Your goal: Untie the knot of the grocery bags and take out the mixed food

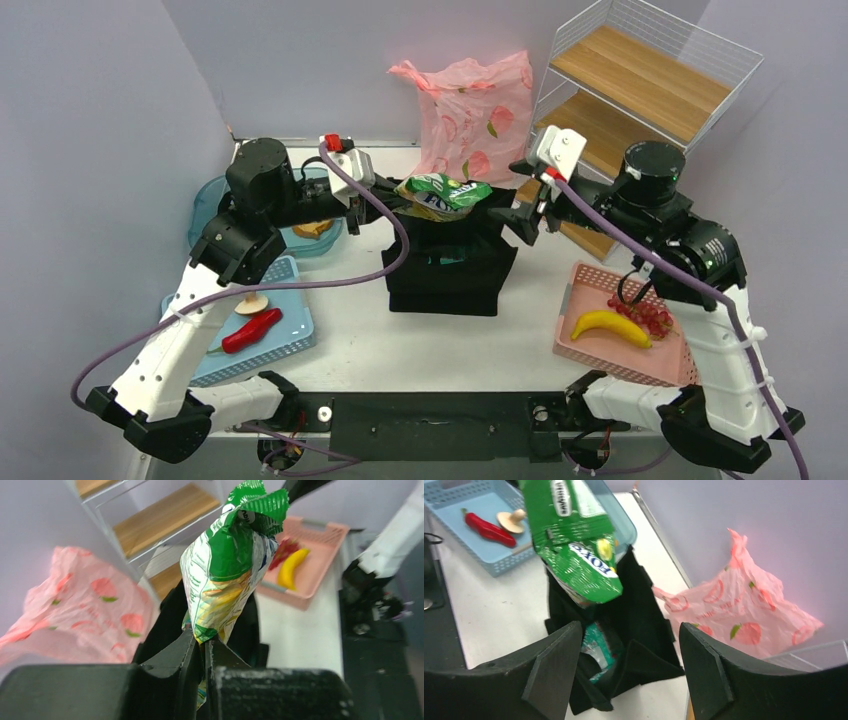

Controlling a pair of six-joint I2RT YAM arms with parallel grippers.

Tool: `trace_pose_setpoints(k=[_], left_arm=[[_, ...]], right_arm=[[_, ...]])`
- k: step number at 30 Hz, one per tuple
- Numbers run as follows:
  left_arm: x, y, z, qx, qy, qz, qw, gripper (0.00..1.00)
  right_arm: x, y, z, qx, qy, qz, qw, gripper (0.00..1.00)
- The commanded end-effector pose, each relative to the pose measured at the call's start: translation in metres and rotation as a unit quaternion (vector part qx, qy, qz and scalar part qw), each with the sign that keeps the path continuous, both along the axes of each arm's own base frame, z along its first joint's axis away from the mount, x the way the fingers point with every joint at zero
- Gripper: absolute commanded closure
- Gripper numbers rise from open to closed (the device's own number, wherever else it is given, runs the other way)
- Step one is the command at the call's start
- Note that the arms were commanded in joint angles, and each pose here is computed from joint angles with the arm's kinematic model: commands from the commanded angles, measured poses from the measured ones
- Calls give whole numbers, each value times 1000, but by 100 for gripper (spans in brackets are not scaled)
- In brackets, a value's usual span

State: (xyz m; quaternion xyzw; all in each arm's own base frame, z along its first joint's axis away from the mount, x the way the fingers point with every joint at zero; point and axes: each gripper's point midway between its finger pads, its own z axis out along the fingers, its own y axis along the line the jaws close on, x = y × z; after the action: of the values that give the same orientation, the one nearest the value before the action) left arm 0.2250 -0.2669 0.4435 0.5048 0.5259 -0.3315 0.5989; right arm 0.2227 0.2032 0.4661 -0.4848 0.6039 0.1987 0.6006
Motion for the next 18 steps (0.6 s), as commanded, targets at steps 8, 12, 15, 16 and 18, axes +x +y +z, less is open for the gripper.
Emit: trace_pose_setpoints(k=[8,12,15,16,18], left_arm=[[-48,-19,51,-87,46,-126,987,100],[-54,-24,43,-76,55,-135,986,89],[-55,-22,43,-77,59,-133,986,46],[-54,-21,42,-78,59,-129,987,32],[-53,-17,40,-78,54,-124,988,28]], right_arm=[[-32,44,12,4,-71,77,994,30],[-35,55,16,17,-65,97,993,42],[-40,60,14,21,-56,113,992,78],[-41,59,15,24,-55,111,992,95],[-39,53,11,24,-54,93,994,100]])
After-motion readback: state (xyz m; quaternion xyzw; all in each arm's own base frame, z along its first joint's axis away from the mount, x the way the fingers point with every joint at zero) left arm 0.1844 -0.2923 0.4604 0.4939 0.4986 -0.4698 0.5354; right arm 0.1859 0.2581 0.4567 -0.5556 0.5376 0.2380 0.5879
